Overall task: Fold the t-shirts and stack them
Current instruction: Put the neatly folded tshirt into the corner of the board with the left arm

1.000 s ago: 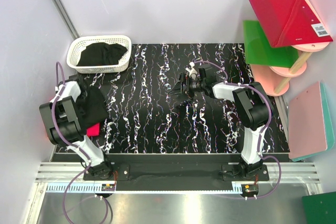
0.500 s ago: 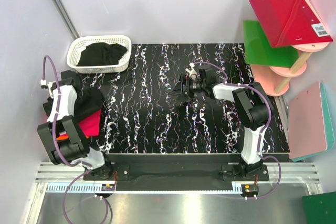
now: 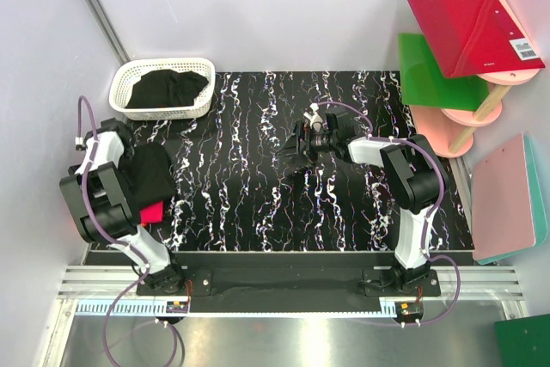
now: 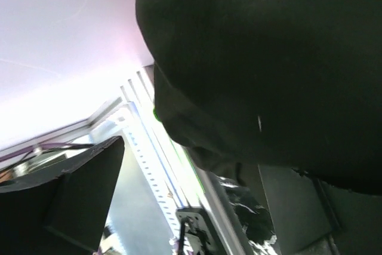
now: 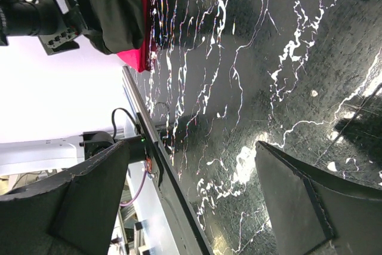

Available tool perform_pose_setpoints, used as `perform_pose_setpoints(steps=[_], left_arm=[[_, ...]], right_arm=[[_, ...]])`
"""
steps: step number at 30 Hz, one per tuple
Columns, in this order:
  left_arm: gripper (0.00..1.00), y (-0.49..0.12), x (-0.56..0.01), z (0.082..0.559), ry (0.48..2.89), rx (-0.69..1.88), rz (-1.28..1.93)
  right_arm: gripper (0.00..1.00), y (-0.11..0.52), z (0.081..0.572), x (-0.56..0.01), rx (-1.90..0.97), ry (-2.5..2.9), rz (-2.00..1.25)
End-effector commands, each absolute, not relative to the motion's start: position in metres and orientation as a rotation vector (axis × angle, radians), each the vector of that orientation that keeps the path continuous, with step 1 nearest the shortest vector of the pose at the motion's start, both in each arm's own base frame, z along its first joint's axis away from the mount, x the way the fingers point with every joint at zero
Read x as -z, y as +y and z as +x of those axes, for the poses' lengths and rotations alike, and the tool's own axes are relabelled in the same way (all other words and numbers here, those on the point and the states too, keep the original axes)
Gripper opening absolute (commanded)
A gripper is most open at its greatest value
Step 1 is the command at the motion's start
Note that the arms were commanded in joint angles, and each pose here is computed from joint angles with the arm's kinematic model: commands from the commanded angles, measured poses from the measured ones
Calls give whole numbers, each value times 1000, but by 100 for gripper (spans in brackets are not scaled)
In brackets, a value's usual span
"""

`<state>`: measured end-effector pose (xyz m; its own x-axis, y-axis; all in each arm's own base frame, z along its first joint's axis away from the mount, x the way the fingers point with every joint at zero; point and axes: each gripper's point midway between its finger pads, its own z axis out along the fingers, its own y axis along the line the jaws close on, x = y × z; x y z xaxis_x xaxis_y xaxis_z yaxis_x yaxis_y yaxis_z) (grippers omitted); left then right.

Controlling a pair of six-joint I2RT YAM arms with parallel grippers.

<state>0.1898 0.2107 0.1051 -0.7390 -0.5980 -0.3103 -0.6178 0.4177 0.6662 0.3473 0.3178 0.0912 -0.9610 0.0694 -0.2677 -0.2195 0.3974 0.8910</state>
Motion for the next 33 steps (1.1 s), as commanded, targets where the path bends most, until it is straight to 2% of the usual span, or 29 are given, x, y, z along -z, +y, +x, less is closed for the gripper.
perform_pose_setpoints(steps=[1, 3, 7, 9, 10, 12, 13, 15, 19, 25, 28, 33], left_arm=[[99, 192, -133, 226, 2525, -953, -1104], [99, 177, -156, 239, 2459, -872, -1009], [99, 109, -196, 271, 2354, -598, -686], [99, 74, -211, 276, 2284, -333, -582], [99, 41, -216, 280, 2246, -91, -481], [99, 15, -223, 279, 2202, 76, -356], [99, -1, -225, 275, 2187, 173, -300], [99, -7, -222, 271, 2200, 199, -260], [99, -2, -177, 268, 2388, 158, -330], [99, 8, -111, 279, 2743, 68, -450], [99, 11, -112, 300, 2802, 55, -506], [99, 11, -151, 329, 2703, 76, -584]], right_arm=[[93, 324, 345, -108, -1631, 2325, -196], [93, 324, 346, -107, -1626, 2320, -195], [93, 321, 348, -103, -1580, 2313, -179], [94, 318, 356, -106, -1497, 2315, -199], [94, 315, 365, -105, -1430, 2320, -186], [95, 309, 371, -105, -1336, 2375, -175], [95, 307, 390, -116, -1251, 2336, -197], [95, 300, 410, -123, -1132, 2354, -184], [95, 262, 463, -134, -782, 2337, -62], [96, 212, 485, -190, -494, 2251, 63], [96, 197, 486, -210, -426, 2232, 112], [95, 192, 478, -255, -442, 2240, 224]])
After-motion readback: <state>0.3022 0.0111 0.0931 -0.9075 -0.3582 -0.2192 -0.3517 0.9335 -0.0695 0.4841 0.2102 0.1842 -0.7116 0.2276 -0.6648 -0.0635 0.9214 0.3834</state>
